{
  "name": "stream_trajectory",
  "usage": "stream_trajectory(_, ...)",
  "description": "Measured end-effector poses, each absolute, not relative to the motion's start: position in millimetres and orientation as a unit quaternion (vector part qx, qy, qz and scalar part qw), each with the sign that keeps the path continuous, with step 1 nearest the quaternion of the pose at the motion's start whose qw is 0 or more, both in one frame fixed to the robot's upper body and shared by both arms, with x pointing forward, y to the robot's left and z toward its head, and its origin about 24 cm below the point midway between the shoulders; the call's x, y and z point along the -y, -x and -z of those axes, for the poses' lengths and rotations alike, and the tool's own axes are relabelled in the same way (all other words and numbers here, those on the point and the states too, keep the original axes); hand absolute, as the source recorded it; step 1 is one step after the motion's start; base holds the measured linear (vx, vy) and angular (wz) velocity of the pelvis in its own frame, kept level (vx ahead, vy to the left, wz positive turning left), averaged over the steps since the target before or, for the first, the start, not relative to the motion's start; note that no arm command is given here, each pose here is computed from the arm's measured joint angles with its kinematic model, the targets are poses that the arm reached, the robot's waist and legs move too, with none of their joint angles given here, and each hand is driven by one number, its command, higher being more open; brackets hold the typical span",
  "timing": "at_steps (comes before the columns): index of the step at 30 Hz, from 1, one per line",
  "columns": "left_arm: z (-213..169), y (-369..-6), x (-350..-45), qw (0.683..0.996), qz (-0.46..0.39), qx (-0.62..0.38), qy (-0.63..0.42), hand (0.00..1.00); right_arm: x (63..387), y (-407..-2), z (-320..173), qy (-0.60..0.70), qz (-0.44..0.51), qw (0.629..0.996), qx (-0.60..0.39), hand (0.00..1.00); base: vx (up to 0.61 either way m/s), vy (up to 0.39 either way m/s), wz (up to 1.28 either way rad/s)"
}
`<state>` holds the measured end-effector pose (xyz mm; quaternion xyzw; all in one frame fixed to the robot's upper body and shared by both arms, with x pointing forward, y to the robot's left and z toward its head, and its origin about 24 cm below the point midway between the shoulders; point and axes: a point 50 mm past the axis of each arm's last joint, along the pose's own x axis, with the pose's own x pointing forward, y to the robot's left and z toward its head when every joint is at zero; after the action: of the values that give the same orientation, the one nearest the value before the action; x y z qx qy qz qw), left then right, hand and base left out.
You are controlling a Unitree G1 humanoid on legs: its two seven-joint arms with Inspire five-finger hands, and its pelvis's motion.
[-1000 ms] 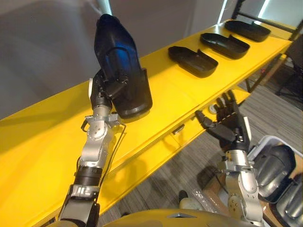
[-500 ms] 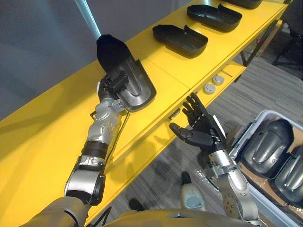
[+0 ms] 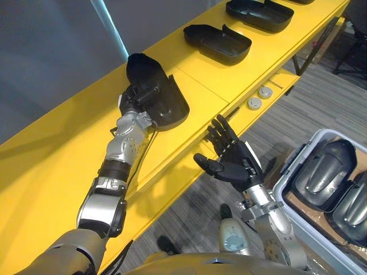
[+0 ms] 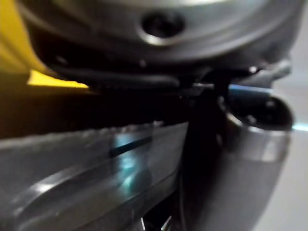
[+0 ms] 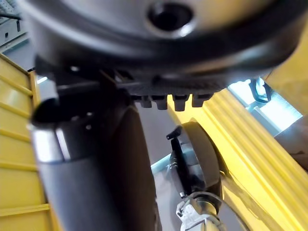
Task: Walk over and take three plastic housings, then place them on the shelf
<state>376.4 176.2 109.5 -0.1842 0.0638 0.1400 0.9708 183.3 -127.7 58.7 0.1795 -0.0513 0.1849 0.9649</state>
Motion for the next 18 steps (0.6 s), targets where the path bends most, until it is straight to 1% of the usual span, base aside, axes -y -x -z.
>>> stream_trajectory(6,-110,-381,-182,0.964,-0.177,-0.078,0.18,1.0,125,-181,-57,-0.185,-0.181,0.965,0.045,1.0,0.0,-0.002,-0.01)
stream_trajectory(8,-110,-381,-185,0.966,-0.191,-0.078,0.157,1.0,123,-180,-57,-0.187,-0.183,0.964,0.043,1.0,0.0,0.0,0.0)
stream_trajectory(9,-111,-381,-185,0.968,-0.195,-0.076,0.135,1.0,122,-180,-57,-0.188,-0.185,0.964,0.043,1.0,0.0,0.0,0.0)
stream_trajectory(10,-113,-383,-188,0.972,-0.211,-0.075,0.076,1.0,120,-179,-56,-0.19,-0.189,0.963,0.041,1.0,0.0,0.0,0.0)
stream_trajectory(13,-116,-383,-199,0.965,-0.248,-0.079,-0.006,1.0,115,-175,-54,-0.196,-0.194,0.961,0.032,1.0,0.01,-0.003,0.0)
stream_trajectory(18,-122,-383,-217,0.955,-0.266,-0.094,-0.093,1.0,114,-171,-50,-0.2,-0.194,0.96,0.02,1.0,0.01,-0.001,0.01)
